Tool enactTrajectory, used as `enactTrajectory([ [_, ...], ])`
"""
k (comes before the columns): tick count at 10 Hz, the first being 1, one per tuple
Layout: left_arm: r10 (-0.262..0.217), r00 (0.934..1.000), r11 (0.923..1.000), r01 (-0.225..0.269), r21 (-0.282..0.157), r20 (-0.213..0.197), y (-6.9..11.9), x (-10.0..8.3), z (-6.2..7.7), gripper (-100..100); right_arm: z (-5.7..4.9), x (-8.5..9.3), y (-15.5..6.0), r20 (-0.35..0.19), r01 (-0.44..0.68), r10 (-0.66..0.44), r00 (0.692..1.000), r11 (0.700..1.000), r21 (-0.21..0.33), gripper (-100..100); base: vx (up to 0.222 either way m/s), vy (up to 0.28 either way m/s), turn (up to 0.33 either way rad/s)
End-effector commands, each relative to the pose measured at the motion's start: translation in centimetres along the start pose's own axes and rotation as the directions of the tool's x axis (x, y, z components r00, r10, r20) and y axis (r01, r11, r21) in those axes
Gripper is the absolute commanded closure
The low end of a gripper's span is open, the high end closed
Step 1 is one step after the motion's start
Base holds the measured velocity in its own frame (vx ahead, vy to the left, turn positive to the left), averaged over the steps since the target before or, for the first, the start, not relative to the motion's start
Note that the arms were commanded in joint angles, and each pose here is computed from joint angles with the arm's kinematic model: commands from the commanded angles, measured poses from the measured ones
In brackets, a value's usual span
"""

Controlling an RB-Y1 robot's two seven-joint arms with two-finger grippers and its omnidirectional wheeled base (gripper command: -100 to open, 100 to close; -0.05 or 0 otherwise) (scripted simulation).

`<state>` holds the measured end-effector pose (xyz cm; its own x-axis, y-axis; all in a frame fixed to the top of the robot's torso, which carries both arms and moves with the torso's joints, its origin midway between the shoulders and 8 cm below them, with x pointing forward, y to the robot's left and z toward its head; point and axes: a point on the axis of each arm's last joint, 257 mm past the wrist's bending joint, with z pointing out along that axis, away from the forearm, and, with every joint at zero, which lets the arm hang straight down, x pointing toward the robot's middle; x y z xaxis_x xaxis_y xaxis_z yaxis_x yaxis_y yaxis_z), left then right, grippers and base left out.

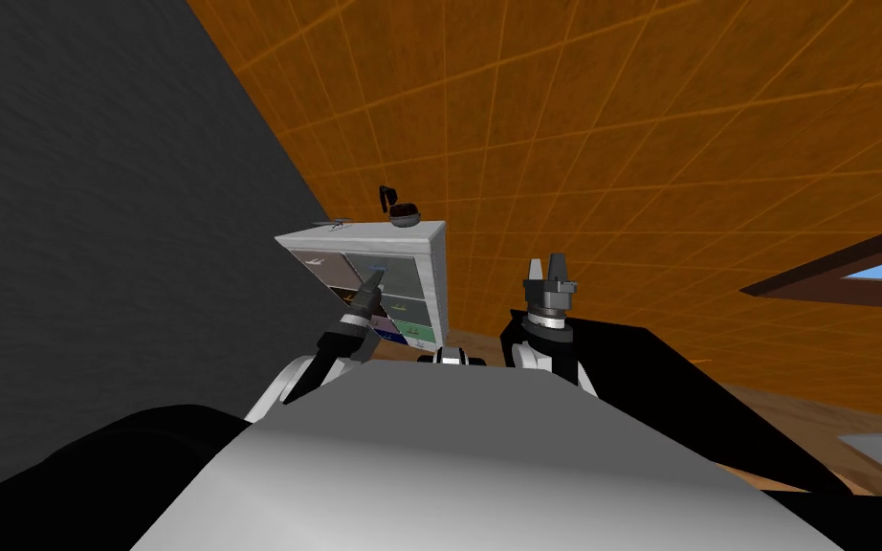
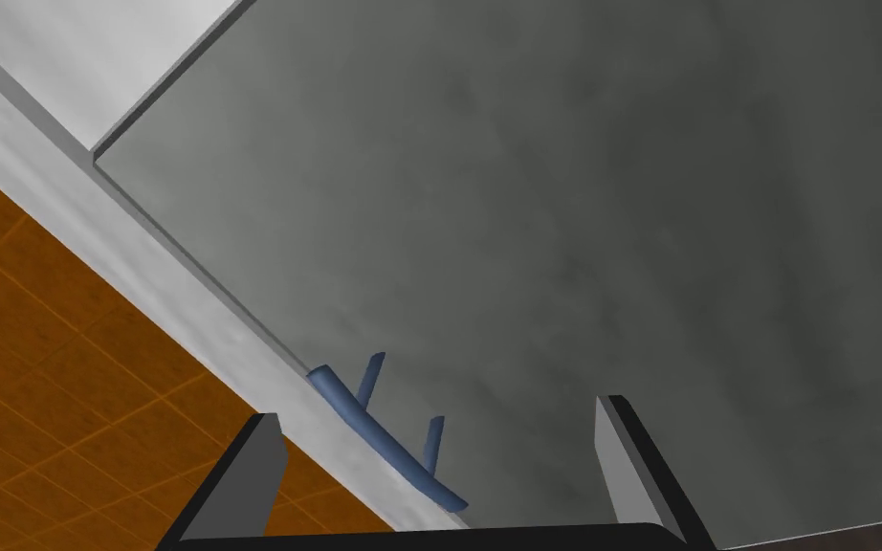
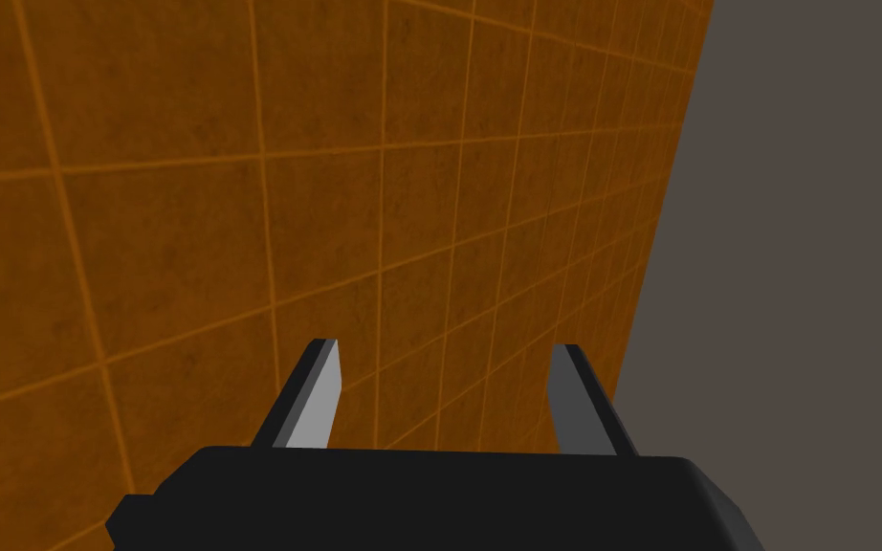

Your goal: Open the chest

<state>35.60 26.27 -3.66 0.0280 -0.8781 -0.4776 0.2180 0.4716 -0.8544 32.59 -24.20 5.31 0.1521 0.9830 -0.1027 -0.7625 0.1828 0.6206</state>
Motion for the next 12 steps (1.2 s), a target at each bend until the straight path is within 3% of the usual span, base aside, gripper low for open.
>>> enactTrajectory([
  [1, 0.001, 1.0, 0.9999, -0.001, 0.015, 0.001, -1.0, -0.1, -0.1, -100, 0.0, 0.0, 0.0, 0.0, 0.0, 0.0, 1.0, 1.0, 0.0, 0, 0.002, -0.007, -0.002],
  [5, 0.005, 1.0, 0.9999, -0.005, 0.014, 0.007, -1.4, -1.2, 0.6, -100, 0.0, 0.0, 0.0, 0.0, 0.0, 0.0, 1.0, 1.0, 0.0, 0, 0.034, -0.023, -0.023],
  [6, 0.003, 1.0, 0.9999, -0.003, 0.014, 0.003, -1.2, -0.5, 0.2, 100, 0.0, 0.0, 0.0, 0.0, 0.0, 0.0, 1.0, 1.0, 0.0, 0, -0.029, 0.017, 0.041],
  [8, 0.002, 1.0, 0.9997, -0.002, 0.024, 0.004, -1.6, -0.5, 0.3, 100, 0.0, 0.0, 0.0, 0.0, 0.0, 0.0, 1.0, 1.0, 0.0, 0, -0.04, 0.017, 0.024],
  [9, 0.002, 1.0, 1.0, -0.002, -0.004, 0.0, 0.0, -0.3, 0.3, -100, 0.0, 0.0, 0.0, 0.0, 0.0, 0.0, 1.0, 1.0, 0.0, 0, -0.011, 0.003, -0.008],
  [12, -0.001, 1.0, 0.9982, 0.001, -0.059, -0.005, 2.9, -0.1, 0.6, -100, 0.0, 0.0, 0.0, 0.0, 0.0, 0.0, 1.0, 1.0, 0.0, 0, -0.003, 0.003, -0.009],
])
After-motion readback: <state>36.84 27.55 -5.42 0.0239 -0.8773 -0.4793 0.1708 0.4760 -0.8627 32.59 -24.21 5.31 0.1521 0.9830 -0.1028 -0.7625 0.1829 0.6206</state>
